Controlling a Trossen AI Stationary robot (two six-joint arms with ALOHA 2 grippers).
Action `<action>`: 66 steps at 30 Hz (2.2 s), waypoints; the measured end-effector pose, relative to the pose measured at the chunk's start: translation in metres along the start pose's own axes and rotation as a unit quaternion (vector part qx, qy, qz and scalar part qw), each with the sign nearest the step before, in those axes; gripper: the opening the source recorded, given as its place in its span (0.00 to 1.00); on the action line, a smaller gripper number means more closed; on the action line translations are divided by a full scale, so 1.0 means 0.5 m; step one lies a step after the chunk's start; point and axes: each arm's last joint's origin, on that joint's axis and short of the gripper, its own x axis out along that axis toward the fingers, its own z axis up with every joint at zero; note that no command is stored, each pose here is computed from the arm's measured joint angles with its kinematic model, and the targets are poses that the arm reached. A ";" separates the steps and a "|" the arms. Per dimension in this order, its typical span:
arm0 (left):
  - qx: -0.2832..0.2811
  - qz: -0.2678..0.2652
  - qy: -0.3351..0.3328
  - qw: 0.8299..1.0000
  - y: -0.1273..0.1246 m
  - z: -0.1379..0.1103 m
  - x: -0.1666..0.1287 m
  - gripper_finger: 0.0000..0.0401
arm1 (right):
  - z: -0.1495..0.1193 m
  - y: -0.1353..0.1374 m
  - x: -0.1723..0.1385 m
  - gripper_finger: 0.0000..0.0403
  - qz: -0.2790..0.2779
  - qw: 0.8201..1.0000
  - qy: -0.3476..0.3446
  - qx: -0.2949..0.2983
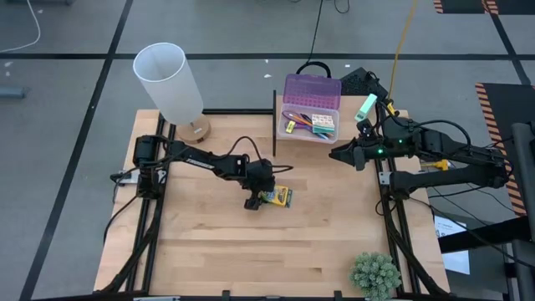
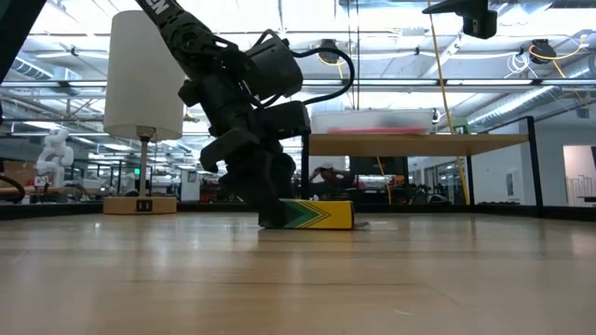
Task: Pick & place school supplies into a supply box
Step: Put the yellow pack of crayons into the purple supply box
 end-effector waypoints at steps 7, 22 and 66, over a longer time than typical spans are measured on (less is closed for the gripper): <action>-0.004 0.000 -0.007 1.000 -0.010 0.010 -0.012 0.84 | 0.000 0.000 0.000 0.49 0.000 1.000 0.000 0.000; -0.008 0.064 -0.083 0.994 -0.026 0.064 -0.141 0.84 | 0.000 0.000 0.000 0.49 0.000 1.000 0.000 -0.014; -0.098 0.332 -0.282 0.895 0.051 0.239 -0.512 0.84 | 0.002 0.001 -0.070 0.49 0.000 0.993 -0.083 -0.080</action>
